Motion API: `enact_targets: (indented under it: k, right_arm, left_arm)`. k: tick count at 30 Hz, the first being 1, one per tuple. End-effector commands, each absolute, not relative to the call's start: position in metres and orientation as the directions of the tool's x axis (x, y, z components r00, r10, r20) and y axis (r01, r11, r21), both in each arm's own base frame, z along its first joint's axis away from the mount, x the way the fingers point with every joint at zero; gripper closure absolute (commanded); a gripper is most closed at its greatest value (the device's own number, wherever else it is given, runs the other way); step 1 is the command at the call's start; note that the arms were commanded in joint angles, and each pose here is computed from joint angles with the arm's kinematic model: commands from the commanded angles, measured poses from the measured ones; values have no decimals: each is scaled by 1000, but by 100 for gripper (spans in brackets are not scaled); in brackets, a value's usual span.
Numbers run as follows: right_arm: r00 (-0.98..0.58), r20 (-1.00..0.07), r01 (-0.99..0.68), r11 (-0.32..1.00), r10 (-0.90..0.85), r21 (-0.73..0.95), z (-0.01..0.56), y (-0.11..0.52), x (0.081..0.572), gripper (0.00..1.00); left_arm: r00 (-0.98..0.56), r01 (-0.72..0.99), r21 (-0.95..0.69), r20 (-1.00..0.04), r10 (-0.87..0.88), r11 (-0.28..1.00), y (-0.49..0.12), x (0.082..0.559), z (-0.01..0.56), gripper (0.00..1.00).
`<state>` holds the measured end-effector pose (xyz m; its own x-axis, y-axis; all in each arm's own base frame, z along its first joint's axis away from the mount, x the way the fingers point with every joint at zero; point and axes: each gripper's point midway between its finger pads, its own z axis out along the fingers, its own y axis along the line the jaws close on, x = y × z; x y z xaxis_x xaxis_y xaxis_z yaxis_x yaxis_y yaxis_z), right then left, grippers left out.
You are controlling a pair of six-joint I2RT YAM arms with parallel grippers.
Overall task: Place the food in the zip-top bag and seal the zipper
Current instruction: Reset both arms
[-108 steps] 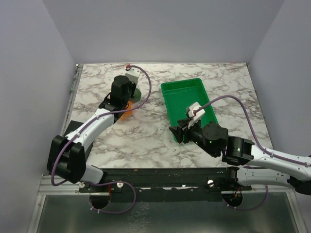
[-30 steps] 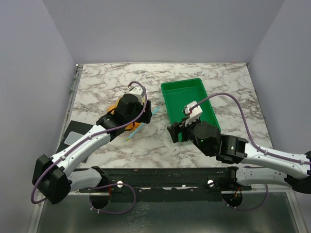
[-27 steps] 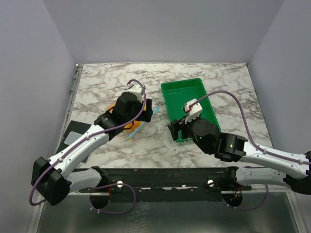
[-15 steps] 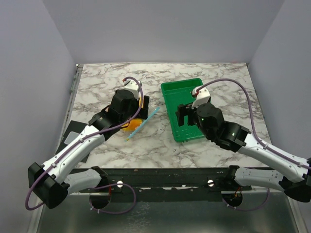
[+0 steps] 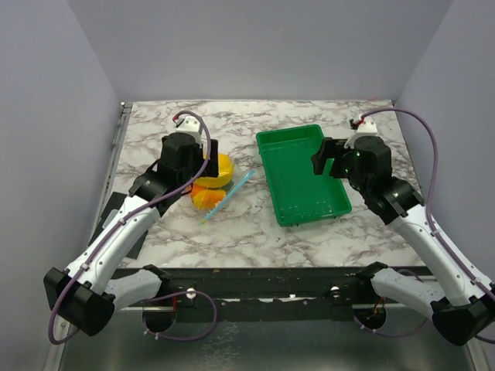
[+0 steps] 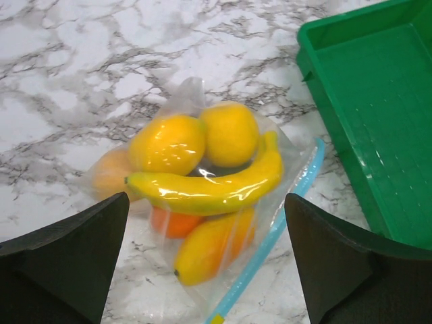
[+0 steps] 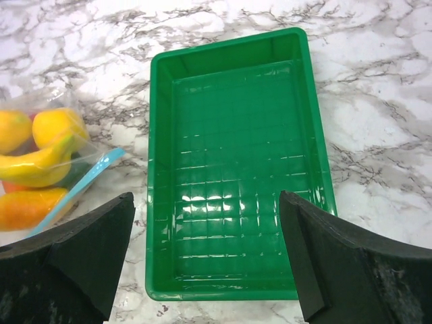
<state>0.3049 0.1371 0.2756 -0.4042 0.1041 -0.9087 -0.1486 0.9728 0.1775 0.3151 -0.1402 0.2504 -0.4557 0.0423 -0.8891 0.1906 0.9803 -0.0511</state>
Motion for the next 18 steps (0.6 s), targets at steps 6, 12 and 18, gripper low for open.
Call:
enact_targets:
  k: [6, 12, 18]
  right_arm:
    - [-461, -856, -179, 920, 233, 347, 282, 108, 294, 6]
    - [-417, -874, -190, 916, 251, 353, 279, 103, 279, 6]
    - [-350, -911, -260, 912, 217, 317, 279, 102, 263, 6]
  left_arm:
    - [-471, 63, -167, -874, -118, 984, -104, 324, 243, 1]
    - [-446, 175, -233, -885, -133, 957, -120, 309, 246, 1]
    - [-368, 247, -265, -915, -163, 932, -124, 294, 262, 1]
